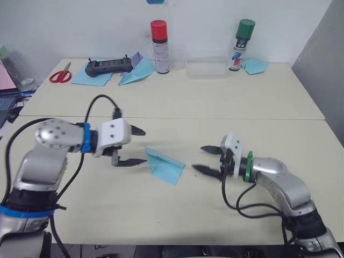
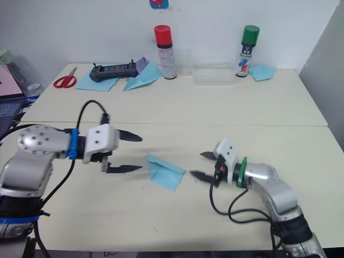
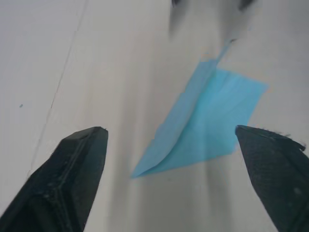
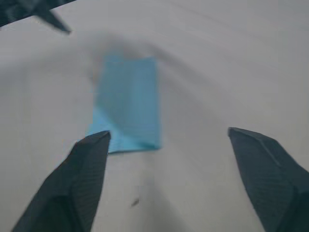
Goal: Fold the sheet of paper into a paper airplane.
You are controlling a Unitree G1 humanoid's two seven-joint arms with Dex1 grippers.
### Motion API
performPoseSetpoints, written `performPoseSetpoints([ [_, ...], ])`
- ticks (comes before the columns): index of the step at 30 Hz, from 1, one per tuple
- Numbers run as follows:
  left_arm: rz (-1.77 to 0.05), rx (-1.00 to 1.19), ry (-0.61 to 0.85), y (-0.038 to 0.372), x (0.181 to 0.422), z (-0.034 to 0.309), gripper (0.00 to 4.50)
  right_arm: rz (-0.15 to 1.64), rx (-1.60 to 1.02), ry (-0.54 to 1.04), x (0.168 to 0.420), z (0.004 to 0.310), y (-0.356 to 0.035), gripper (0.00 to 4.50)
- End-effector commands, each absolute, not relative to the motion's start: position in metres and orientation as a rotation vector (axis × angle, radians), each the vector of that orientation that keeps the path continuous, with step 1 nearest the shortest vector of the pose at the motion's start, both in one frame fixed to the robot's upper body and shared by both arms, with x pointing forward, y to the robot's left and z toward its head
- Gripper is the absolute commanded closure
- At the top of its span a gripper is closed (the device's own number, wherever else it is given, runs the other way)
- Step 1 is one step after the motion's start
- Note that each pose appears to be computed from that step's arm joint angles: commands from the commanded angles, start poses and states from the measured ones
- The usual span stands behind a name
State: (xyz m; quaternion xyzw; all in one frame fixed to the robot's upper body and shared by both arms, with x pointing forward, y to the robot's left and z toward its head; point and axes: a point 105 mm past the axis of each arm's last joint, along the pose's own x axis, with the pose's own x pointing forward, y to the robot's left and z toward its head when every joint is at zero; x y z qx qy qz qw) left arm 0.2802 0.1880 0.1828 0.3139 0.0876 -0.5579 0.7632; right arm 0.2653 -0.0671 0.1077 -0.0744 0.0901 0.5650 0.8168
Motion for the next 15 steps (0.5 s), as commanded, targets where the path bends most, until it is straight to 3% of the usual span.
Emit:
performPoseSetpoints([
  [1, -1.156, 0.607, 0.149, 0.201, 0.271, 0.201, 0.00, 1.232, -0.206, 0.106, 0.262, 0.111, -0.051, 0.01],
  [4, -1.078, 0.609, 0.211, 0.213, 0.264, 0.197, 0.00, 1.209, -0.164, 0.047, 0.280, 0.108, -0.002, 0.01],
  [8, -1.034, 0.605, 0.191, 0.209, 0.266, 0.202, 0.00, 1.202, -0.165, 0.003, 0.290, 0.110, 0.010, 0.01],
  [15, -1.010, 0.607, 0.171, 0.204, 0.265, 0.201, 0.00, 1.271, -0.205, -0.013, 0.288, 0.107, 0.010, 2.31],
])
